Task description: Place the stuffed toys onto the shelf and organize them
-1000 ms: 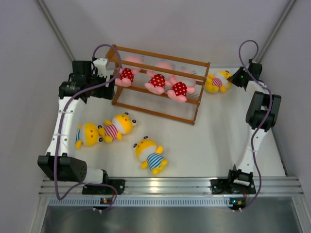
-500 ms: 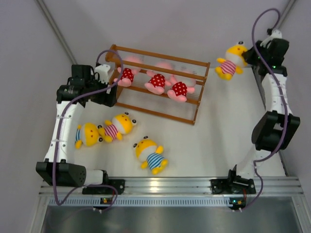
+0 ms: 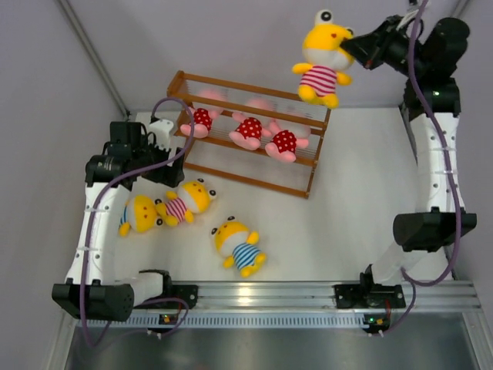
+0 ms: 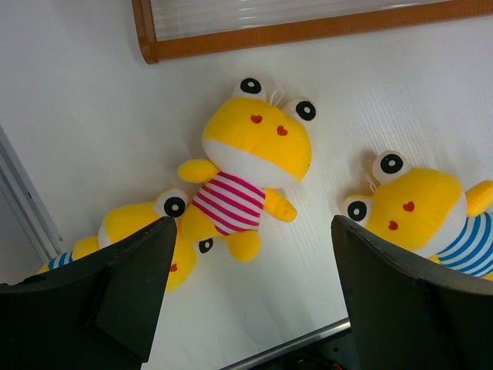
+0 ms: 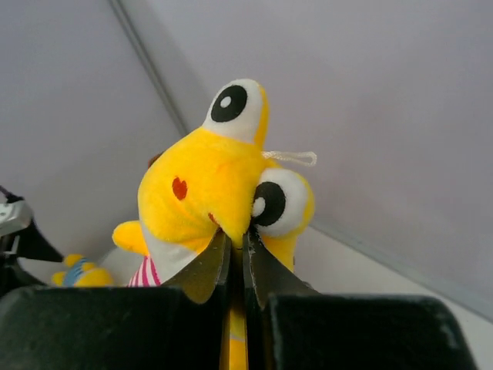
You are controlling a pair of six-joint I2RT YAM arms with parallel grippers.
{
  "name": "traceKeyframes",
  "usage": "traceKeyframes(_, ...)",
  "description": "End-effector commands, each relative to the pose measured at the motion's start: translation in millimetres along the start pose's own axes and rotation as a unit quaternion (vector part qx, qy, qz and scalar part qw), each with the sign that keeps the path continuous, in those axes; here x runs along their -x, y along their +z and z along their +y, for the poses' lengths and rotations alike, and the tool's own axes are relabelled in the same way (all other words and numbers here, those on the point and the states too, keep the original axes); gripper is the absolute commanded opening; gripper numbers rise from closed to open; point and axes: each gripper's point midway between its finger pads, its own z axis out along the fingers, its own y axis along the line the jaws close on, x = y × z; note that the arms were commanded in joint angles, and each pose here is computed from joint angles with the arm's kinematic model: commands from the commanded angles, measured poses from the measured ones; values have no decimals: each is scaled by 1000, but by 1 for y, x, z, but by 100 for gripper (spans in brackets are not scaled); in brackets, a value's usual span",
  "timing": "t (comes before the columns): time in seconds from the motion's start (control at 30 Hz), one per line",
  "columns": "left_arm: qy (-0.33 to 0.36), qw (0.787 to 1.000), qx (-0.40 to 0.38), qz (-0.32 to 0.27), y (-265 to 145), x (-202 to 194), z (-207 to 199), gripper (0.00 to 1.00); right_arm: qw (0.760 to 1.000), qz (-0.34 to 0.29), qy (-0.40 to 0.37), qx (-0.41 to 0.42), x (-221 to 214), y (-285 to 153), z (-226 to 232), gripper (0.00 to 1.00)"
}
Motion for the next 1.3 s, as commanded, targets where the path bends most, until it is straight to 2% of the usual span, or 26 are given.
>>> traceKeyframes(0.0, 13, 1000, 4, -6, -5, -3, 0, 88, 986, 54, 153, 44, -56, 45, 17, 0)
traceKeyframes(0.2, 12, 1000, 3, 1, -2, -8, 0, 87, 971, 65, 214, 82, -94, 86, 25, 0)
traceKeyframes(0.27, 11, 1000, 2, 2, -2, -10, -1, 87, 965, 83, 239, 61, -109, 95, 12, 0)
traceKeyframes(0.43, 9, 1000, 3, 7, 0, -13, 0, 87, 964, 112, 243, 10, -139, 103, -14, 0)
traceKeyframes(0.57, 9, 1000, 5, 11, 2, -13, 1, 87, 958, 150, 246, -4, -157, 93, -16, 0)
traceKeyframes(0.77, 9, 1000, 7, 14, 3, -15, 2, 86, 964, 158, 211, -22, -144, 72, -10, 0)
traceKeyframes(1.1, 9, 1000, 10, 16, 3, -15, 3, 86, 957, 174, 226, -50, -152, 57, -25, 0)
traceKeyframes(1.13, 9, 1000, 9, 16, 4, -15, 3, 86, 957, 174, 227, -48, -154, 58, -27, 4)
traceKeyframes(1.17, 9, 1000, 11, 17, 4, -16, 4, 86, 958, 170, 225, -45, -154, 59, -27, 15)
traceKeyframes(1.23, 11, 1000, 12, 19, 4, -18, 4, 87, 957, 173, 228, -47, -158, 59, -28, 23)
traceKeyframes(1.27, 12, 1000, 13, 21, 4, -19, 5, 87, 958, 172, 227, -45, -158, 59, -27, 33)
